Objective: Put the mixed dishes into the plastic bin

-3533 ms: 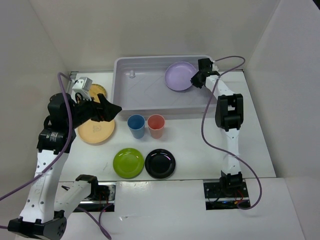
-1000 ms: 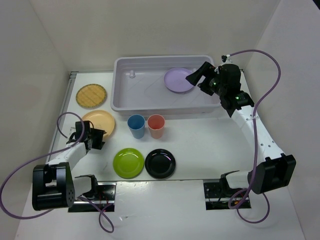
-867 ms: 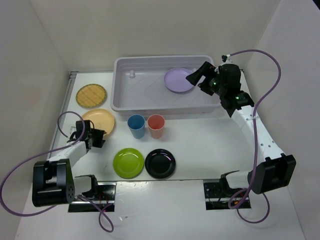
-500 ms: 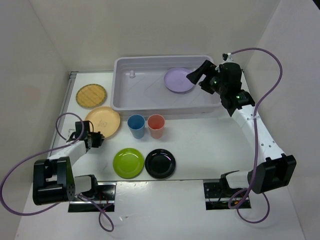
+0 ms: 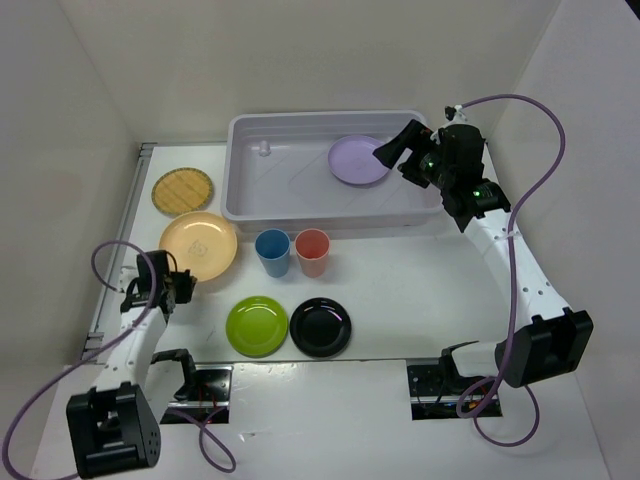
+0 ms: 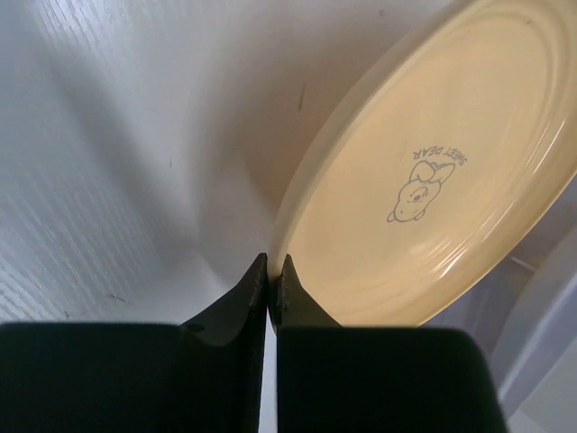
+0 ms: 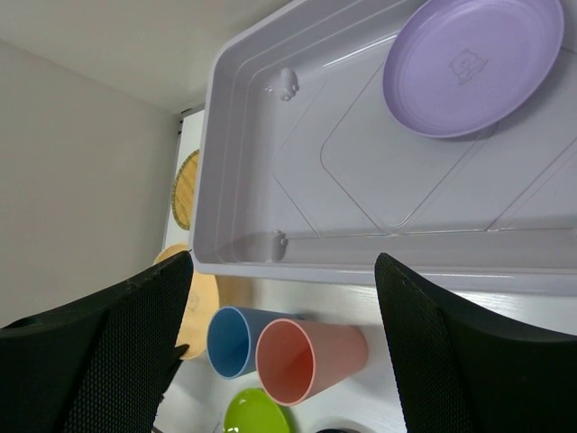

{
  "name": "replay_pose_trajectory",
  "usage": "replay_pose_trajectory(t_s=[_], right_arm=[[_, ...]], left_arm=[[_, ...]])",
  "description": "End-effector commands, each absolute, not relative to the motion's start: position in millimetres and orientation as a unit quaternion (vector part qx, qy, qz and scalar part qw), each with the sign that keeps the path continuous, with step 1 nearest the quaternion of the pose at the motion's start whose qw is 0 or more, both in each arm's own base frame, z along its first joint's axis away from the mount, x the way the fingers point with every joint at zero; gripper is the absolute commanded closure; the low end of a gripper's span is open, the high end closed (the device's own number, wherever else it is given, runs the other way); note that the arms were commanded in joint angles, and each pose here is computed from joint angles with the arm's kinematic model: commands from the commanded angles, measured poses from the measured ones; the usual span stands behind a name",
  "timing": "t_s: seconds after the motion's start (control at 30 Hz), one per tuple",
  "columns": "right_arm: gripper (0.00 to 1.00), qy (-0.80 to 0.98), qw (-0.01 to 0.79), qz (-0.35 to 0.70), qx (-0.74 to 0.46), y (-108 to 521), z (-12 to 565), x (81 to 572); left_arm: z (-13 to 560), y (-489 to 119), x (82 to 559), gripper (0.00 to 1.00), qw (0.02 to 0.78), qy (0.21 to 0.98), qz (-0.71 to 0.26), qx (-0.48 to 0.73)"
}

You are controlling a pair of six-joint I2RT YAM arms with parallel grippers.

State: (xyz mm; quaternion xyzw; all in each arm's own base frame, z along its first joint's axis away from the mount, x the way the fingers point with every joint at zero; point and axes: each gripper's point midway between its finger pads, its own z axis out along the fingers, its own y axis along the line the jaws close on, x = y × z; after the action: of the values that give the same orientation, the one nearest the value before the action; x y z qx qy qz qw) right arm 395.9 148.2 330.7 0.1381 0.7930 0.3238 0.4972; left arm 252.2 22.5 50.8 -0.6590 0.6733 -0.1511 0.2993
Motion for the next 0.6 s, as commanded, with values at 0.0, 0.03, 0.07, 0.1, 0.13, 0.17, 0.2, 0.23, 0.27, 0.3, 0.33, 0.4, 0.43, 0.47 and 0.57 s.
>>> replay_pose_trajectory(t_s=[0.0, 0.03, 0.07, 0.1, 0.13, 0.17, 0.2, 0.23, 0.27, 0.3, 0.33, 0.4, 0.43, 0.47, 0.57], right_arm=[[0.14, 0.774, 0.527, 0.330, 0.123, 147, 362, 393], [0.14, 0.774, 0.525, 0.333, 0.121, 148, 362, 392], [0.14, 0.774, 0.525, 0.333, 0.120, 148, 362, 392], [0.14, 0.774, 0.525, 0.333, 0.120, 148, 362, 392], [0.14, 0.774, 0.525, 0.333, 0.120, 148, 362, 392], [0.14, 0.774, 0.523, 0.336, 0.118, 150, 362, 391], [0.14, 0.772, 0.526, 0.338, 0.117, 149, 366, 389], [0.14, 0.772, 0.526, 0.338, 0.117, 149, 366, 389], [0.14, 0.772, 0.526, 0.338, 0.117, 149, 366, 389], [0.14, 0.772, 0.526, 0.338, 0.117, 149, 366, 389], [0.14, 0.772, 0.526, 0.338, 0.117, 149, 366, 389], [0.14, 0.774, 0.523, 0.336, 0.118, 149, 364, 388], [0.14, 0.777, 0.520, 0.335, 0.119, 149, 359, 388], [0.14, 0.777, 0.520, 0.335, 0.119, 149, 359, 388], [0.14, 0.777, 0.521, 0.332, 0.122, 148, 356, 389]], left_arm=[[73, 39, 247, 1.00, 0.341, 0.651, -0.136, -0.665], [74, 40, 242, 1.00, 0.341, 0.655, -0.127, -0.662], [81, 44, 242, 1.00, 0.348, 0.649, -0.125, -0.665], [83, 45, 239, 1.00, 0.356, 0.650, -0.120, -0.660], [81, 45, 237, 1.00, 0.352, 0.656, -0.114, -0.657], [82, 47, 234, 1.00, 0.353, 0.652, -0.112, -0.661], [84, 50, 233, 1.00, 0.358, 0.651, -0.111, -0.660], [82, 49, 231, 1.00, 0.354, 0.652, -0.109, -0.661], [87, 52, 231, 1.00, 0.363, 0.645, -0.112, -0.663], [89, 52, 231, 1.00, 0.368, 0.646, -0.113, -0.659], [96, 53, 233, 1.00, 0.378, 0.647, -0.116, -0.652], [118, 53, 237, 1.00, 0.407, 0.642, -0.132, -0.637], [125, 53, 238, 1.00, 0.412, 0.647, -0.130, -0.629], [158, 57, 245, 1.00, 0.442, 0.637, -0.138, -0.616], [206, 61, 260, 1.00, 0.486, 0.659, -0.132, -0.558]])
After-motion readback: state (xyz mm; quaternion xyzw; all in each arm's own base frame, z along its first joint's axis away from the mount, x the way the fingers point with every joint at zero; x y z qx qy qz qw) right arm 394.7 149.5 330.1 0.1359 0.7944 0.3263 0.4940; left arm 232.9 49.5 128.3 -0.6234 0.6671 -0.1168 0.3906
